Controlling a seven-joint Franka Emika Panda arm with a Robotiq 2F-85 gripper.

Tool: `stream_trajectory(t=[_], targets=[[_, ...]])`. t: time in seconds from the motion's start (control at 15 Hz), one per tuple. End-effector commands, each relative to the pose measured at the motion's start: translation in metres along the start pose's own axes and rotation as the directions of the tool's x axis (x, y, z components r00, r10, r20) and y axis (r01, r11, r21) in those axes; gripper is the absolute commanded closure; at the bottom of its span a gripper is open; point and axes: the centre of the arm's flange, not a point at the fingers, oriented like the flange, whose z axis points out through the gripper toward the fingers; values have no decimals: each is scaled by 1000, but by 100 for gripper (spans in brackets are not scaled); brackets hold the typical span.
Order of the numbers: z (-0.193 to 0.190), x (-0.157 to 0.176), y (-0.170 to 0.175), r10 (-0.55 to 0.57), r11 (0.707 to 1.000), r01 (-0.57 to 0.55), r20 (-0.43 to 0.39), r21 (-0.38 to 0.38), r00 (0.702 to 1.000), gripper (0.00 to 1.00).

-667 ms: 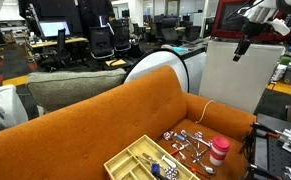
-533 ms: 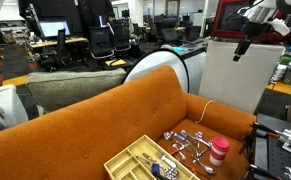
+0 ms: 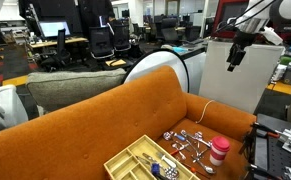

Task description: Pick up a spoon and place it in the box

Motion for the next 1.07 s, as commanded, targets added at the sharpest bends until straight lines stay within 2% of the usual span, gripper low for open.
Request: stream_trajectory(t=[0.0, 0.07, 0.67, 1.0], targets=[[25, 23, -11, -70, 997, 69, -13, -32, 997, 0], [12, 12, -14, -45, 999, 45, -4, -6, 999, 0], [12, 14, -15, -45, 999, 45, -7, -10, 999, 0], [42, 55, -43, -94, 995, 94, 8, -8, 996, 0]])
